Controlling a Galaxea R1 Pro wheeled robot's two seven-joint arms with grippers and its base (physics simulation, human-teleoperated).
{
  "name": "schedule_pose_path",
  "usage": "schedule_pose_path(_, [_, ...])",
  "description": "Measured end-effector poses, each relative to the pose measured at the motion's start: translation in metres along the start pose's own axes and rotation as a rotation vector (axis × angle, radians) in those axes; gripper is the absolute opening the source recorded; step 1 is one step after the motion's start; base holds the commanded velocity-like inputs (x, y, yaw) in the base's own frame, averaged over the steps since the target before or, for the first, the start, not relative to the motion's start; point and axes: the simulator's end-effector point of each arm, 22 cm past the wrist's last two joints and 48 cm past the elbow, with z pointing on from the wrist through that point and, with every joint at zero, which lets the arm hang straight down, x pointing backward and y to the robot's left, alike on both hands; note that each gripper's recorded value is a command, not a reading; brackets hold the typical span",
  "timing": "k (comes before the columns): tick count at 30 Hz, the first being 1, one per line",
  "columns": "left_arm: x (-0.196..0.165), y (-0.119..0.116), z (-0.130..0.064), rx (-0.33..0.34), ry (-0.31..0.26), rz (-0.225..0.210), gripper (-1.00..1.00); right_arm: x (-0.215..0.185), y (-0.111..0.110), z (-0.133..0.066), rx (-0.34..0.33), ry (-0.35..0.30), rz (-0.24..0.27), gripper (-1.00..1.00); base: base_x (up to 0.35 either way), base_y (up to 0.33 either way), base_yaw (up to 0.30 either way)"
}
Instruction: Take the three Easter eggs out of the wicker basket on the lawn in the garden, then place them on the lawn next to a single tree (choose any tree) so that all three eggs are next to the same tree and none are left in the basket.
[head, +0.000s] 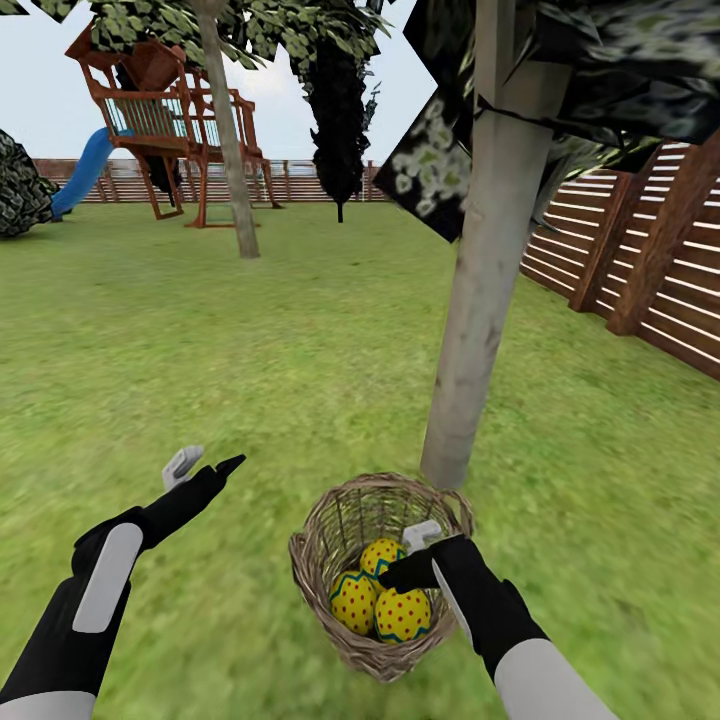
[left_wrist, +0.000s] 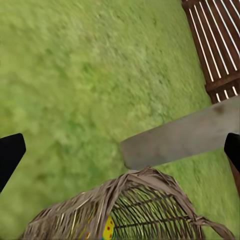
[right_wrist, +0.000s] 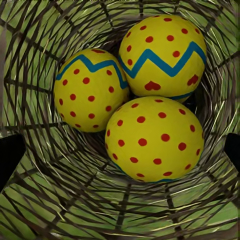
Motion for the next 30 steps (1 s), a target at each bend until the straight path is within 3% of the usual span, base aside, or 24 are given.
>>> schedule_pose_path(4, [0.006,0.007,0.003,-0.005,0.005,-0.002,1.00,0.006,-0.005,0.004,0.004,0.068,0.023,1.00,0.000,0.000,0.000])
schedule_pose_path(12, [0.019,0.021,0.011,-0.027,0.030,-0.011,1.00,-0.026,-0.034,0.010,0.030,0.224,0.038,1.00,0.000,0.000,0.000])
schedule_pose_path(19, [0.029,0.035,0.018,-0.047,0.048,-0.020,1.00,-0.030,-0.039,0.027,0.058,0.209,0.016,1.00,0.000,0.000,0.000])
schedule_pose_path(30, [0.046,0.056,0.027,-0.077,0.079,-0.033,1.00,-0.023,-0.034,0.049,0.018,0.203,0.041,1.00,0.000,0.000,0.000])
